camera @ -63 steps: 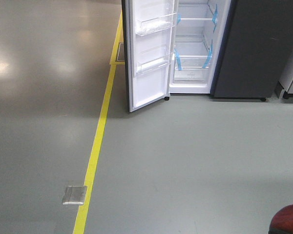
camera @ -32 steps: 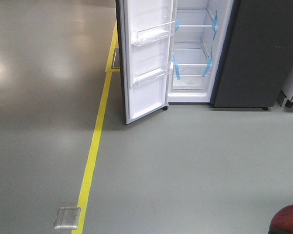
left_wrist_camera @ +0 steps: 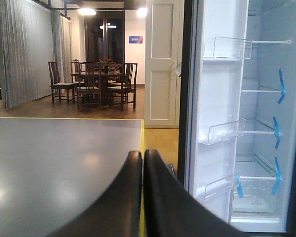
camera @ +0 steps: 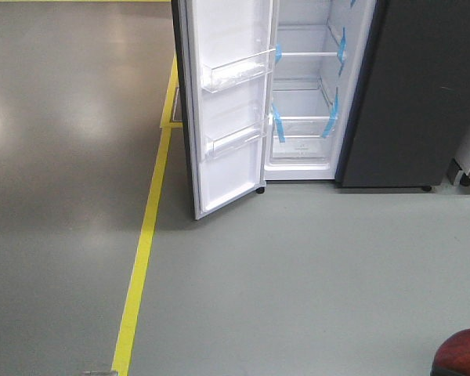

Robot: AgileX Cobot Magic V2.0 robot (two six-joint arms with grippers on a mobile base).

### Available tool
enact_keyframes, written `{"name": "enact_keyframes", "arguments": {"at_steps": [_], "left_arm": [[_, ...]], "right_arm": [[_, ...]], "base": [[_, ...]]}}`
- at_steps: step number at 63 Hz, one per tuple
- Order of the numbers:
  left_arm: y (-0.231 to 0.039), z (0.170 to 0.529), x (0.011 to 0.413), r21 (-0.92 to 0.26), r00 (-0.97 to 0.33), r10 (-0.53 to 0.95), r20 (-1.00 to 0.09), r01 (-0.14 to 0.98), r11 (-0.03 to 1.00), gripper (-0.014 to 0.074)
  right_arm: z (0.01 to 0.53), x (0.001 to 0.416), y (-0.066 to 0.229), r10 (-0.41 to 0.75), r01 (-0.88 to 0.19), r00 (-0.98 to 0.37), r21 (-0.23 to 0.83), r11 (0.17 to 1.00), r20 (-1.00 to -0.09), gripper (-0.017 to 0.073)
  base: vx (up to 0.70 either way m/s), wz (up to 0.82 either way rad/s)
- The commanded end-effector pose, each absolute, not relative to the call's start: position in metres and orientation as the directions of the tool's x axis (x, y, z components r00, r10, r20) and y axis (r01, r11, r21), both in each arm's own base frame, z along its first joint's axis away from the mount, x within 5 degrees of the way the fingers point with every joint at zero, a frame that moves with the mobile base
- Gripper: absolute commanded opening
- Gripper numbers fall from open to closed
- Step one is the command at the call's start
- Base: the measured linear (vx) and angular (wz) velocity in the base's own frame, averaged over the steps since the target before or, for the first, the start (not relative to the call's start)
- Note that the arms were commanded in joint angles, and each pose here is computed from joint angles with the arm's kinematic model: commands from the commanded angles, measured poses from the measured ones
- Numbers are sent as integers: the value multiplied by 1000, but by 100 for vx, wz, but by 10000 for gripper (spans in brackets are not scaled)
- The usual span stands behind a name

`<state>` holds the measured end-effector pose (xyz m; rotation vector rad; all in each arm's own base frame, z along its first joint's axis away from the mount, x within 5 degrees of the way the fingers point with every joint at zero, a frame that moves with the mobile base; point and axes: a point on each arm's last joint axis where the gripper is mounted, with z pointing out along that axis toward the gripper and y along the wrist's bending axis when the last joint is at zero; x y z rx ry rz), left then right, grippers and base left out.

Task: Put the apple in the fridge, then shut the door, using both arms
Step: 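Drive the base up to the open fridge door holding the apple, then approach the fridge door bins closely with the base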

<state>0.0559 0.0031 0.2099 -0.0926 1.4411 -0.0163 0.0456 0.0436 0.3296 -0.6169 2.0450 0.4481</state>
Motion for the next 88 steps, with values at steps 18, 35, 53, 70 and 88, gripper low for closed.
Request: {"name": "enact_keyframes", "arguments": {"at_steps": [18,35,53,70,88], "left_arm": [[3,208,55,-89,192,-80,-978,-39,995,-6],[3,208,55,-89,192,-80,-978,-39,995,-6],[3,208,55,-89,192,-80,-978,-39,995,-6],[3,208,55,-89,192,-80,-978,-39,995,-6],[3,208,55,-89,192,-80,-978,-39,995,-6]], "right_arm": [[343,49,44,-198,-574,-383,65,816,-902,379],[343,49,44,-198,-574,-383,65,816,-902,379],[343,49,44,-198,-574,-383,65,816,-902,379],[343,49,44,-198,-574,-383,65,816,-902,379],[343,49,44,-201,-576,-388,66,815,-900,379]], "base": [[21,-1],[21,-1],[21,0],[20,0],[20,2]]}}
